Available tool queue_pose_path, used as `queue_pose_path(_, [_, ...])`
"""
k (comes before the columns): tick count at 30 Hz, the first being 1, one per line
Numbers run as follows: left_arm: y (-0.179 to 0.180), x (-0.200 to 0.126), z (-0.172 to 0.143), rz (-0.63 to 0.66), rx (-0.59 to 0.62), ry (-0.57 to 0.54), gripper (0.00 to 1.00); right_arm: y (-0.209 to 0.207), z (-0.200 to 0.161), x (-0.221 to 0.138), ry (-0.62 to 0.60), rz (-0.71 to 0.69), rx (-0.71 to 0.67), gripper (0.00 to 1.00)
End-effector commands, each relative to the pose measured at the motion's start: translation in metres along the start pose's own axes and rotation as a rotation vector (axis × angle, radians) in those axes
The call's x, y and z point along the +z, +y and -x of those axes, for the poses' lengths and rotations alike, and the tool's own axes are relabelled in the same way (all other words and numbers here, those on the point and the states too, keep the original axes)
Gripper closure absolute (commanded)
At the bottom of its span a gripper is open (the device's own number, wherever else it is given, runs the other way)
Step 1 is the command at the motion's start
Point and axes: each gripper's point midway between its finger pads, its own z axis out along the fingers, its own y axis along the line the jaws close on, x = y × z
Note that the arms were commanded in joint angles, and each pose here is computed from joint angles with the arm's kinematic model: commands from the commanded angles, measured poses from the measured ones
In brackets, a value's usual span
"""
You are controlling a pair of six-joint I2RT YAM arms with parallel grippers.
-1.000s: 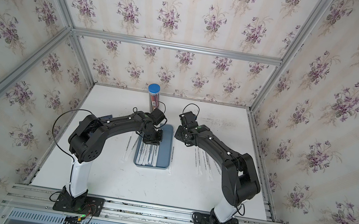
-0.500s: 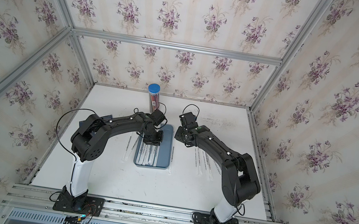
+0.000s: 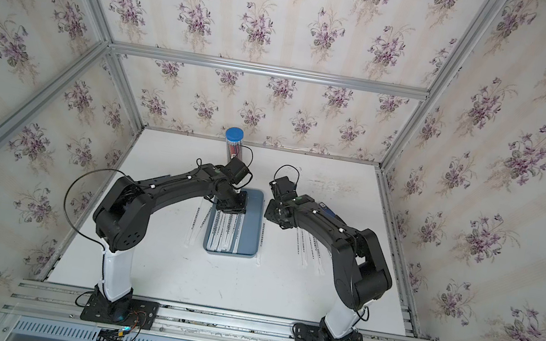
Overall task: Put the straws into the storage box
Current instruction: Move the storage box to the center of the board.
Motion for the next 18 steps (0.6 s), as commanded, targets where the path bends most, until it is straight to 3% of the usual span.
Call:
queue_pose_path(1, [0.015,-0.029,-0.004,0.073,0.055,-0.034,0.66,0.001,-0.010,0.008,0.011,-0.028,-0.031,0.67])
queue_pose_path(10, [0.105,-0.088,-0.003,0.269,0.043,-0.194,0.29,0.005,-0.029,0.033,0.063,-0.042,-0.055,0.71])
queue_pose_path(18, [0.165,-0.084,-0.010,0.284,-0.076,-0.211,0.25,0.009,-0.035,0.039,0.079,-0.040,-0.073,0.69])
